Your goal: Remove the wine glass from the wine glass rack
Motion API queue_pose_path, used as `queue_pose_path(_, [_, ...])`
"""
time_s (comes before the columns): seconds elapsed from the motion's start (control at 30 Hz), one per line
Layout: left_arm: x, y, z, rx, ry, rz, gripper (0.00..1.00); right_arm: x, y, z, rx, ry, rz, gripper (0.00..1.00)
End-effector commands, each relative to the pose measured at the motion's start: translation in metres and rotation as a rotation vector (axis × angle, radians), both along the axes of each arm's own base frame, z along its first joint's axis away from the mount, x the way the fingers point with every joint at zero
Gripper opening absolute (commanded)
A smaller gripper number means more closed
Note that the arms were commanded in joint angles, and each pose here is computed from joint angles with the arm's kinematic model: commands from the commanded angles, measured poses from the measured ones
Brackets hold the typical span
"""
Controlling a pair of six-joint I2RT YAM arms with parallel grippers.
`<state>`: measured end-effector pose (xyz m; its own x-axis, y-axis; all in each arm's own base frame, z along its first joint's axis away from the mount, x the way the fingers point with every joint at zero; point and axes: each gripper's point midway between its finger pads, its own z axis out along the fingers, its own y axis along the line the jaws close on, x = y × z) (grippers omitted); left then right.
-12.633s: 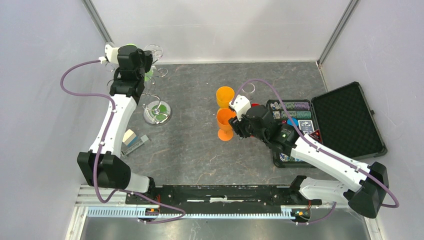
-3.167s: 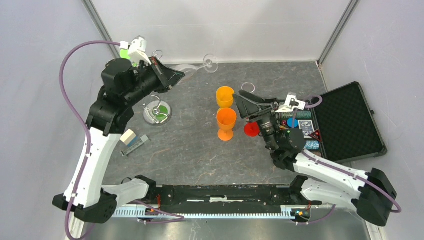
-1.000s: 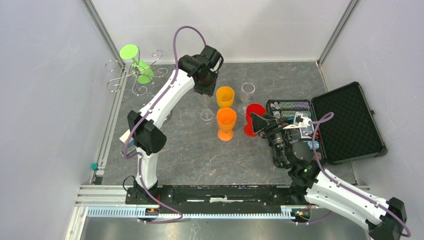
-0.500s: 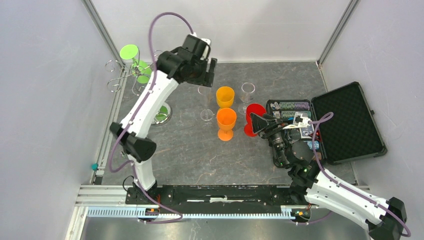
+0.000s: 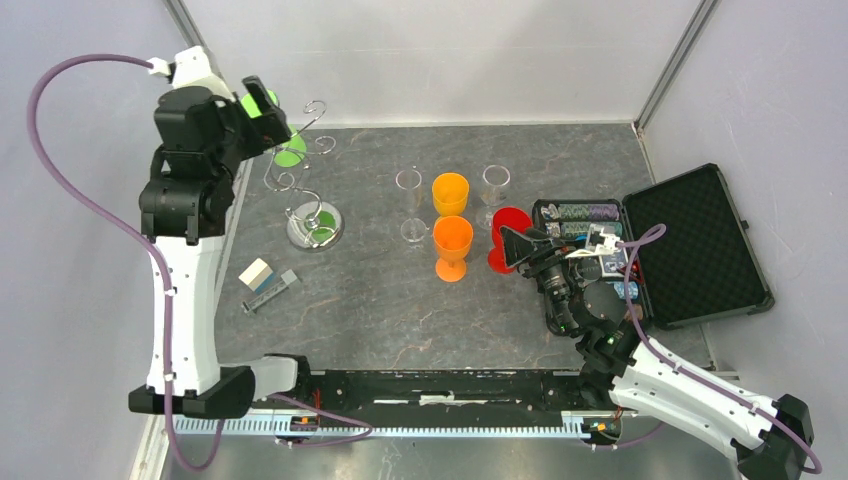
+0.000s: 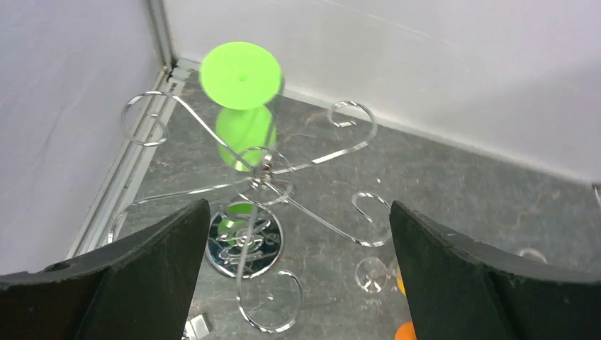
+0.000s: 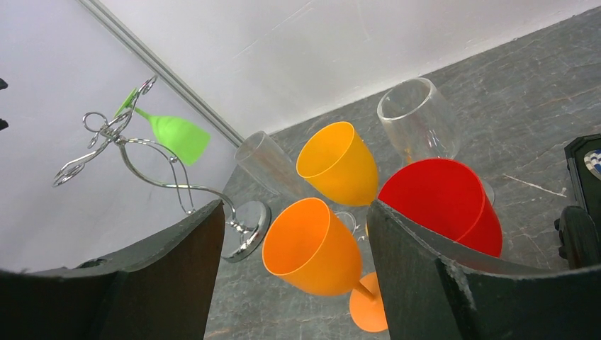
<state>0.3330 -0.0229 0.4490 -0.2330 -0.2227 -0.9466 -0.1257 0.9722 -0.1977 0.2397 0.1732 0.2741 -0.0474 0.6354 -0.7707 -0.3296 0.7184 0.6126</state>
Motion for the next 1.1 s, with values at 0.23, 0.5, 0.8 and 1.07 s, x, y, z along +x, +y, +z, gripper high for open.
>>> queue_pose_path(0.23, [0.052,0.072,-0.015,-0.366,0.027,0.095,0.76,0.000,-0.003,0.000,0.001,0.004,-0.012,0.78])
queue_pose_path(0.5, [0.093,0.073,-0.027,-0.558,-0.020,0.055,0.62,0.001,-0.004,-0.001,-0.011,0.007,-0.022,0.78])
queue_pose_path(0.8, [0.108,0.090,-0.047,-0.640,-0.027,0.177,0.64,0.002,-0.007,-0.007,-0.018,0.018,-0.038,0.78])
queue_pose_path(1.07, [0.115,0.099,-0.064,-0.670,-0.016,0.233,0.67,0.002,-0.004,-0.009,-0.022,0.022,-0.025,0.78])
